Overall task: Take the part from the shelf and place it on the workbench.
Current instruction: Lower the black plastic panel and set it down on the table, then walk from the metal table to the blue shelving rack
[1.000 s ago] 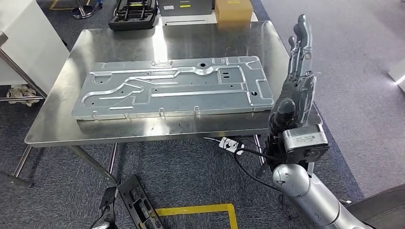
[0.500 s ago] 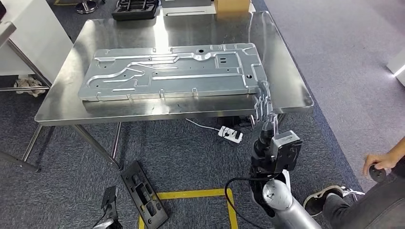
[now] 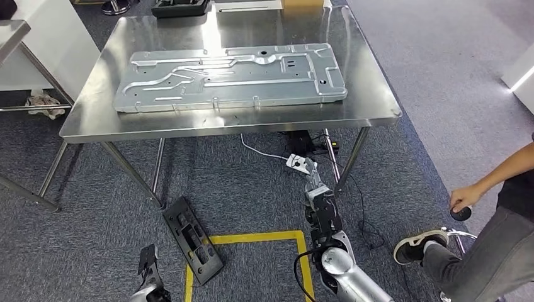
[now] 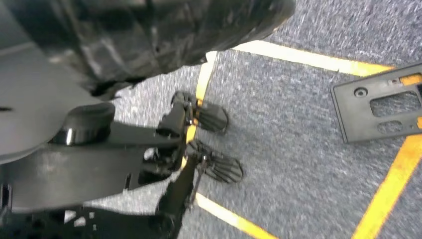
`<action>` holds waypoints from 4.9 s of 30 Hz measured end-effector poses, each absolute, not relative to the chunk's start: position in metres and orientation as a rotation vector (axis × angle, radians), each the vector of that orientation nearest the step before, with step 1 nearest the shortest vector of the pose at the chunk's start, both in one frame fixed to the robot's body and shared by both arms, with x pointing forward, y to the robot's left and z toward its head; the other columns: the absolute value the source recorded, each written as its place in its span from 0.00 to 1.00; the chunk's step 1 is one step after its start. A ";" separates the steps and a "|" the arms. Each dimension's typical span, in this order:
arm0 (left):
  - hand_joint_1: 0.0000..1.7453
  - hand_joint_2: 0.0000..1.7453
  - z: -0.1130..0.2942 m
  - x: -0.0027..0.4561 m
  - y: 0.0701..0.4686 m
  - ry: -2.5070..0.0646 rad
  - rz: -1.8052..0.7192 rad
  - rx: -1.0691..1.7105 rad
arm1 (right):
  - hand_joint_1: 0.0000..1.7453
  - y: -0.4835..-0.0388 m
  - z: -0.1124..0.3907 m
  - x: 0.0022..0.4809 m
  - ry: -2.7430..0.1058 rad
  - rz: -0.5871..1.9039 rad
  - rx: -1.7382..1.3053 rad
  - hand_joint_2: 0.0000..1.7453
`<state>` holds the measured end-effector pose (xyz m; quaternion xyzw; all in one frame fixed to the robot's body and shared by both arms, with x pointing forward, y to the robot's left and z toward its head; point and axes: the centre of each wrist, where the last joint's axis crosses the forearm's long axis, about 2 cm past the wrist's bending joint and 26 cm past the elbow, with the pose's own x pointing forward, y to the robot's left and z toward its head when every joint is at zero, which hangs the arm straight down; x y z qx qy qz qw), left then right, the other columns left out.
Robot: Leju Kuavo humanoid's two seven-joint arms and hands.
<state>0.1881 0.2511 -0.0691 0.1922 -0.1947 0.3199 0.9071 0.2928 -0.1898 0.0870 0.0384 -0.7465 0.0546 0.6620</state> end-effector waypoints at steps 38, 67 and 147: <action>0.00 0.00 -0.052 0.215 0.215 -0.367 0.562 0.321 | 0.00 -0.232 -0.081 0.156 -0.277 0.681 0.103 0.00; 0.00 1.00 -0.045 0.227 0.209 -0.365 0.458 0.316 | 0.00 -0.218 -0.081 0.153 -0.212 1.227 0.021 0.00; 0.00 0.75 -0.086 0.093 0.206 -0.520 -0.139 0.141 | 0.00 -0.258 -0.105 0.075 -0.254 0.625 -0.134 0.00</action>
